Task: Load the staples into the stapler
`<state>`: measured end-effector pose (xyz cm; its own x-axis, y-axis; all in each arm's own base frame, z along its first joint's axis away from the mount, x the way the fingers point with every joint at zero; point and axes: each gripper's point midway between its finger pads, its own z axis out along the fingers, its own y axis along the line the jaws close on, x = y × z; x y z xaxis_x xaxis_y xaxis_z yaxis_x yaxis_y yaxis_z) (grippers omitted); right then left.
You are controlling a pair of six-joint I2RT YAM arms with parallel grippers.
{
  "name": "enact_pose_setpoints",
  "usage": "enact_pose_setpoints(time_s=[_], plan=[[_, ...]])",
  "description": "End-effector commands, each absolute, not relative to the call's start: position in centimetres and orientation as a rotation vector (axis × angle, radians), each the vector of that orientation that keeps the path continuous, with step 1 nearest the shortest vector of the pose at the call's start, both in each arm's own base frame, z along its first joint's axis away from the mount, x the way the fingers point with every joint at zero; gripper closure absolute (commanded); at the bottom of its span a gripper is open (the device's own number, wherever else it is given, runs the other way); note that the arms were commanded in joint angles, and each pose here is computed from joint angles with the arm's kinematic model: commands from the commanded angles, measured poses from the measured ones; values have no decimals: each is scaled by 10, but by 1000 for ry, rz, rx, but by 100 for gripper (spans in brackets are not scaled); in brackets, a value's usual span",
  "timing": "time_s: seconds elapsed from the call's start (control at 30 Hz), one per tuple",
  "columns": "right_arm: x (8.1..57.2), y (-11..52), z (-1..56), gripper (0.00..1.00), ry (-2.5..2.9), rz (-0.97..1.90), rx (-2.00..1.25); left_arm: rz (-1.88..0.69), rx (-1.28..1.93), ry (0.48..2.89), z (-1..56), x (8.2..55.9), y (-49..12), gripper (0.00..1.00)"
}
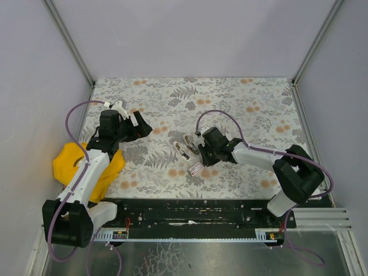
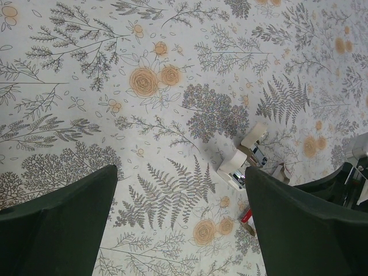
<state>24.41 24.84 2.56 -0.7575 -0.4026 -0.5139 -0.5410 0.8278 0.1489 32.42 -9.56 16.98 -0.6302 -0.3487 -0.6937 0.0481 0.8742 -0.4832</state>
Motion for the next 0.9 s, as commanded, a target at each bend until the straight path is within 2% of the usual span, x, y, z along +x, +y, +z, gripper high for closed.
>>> enact_pose_setpoints(time_s=[0.0, 0.67, 0.8, 0.87], plan=[[260, 259, 41, 74, 2469, 383, -702, -564, -194, 2148, 180, 331, -93, 9], [260, 263, 17, 77, 2514, 373, -764, -557, -201, 2148, 180, 331, -91, 9], [258, 258, 6, 85, 2537, 322, -790, -557, -202, 2150, 179, 330, -92, 9], [257, 256, 2, 93, 2545, 302, -790, -556, -203, 2150, 179, 330, -92, 9]])
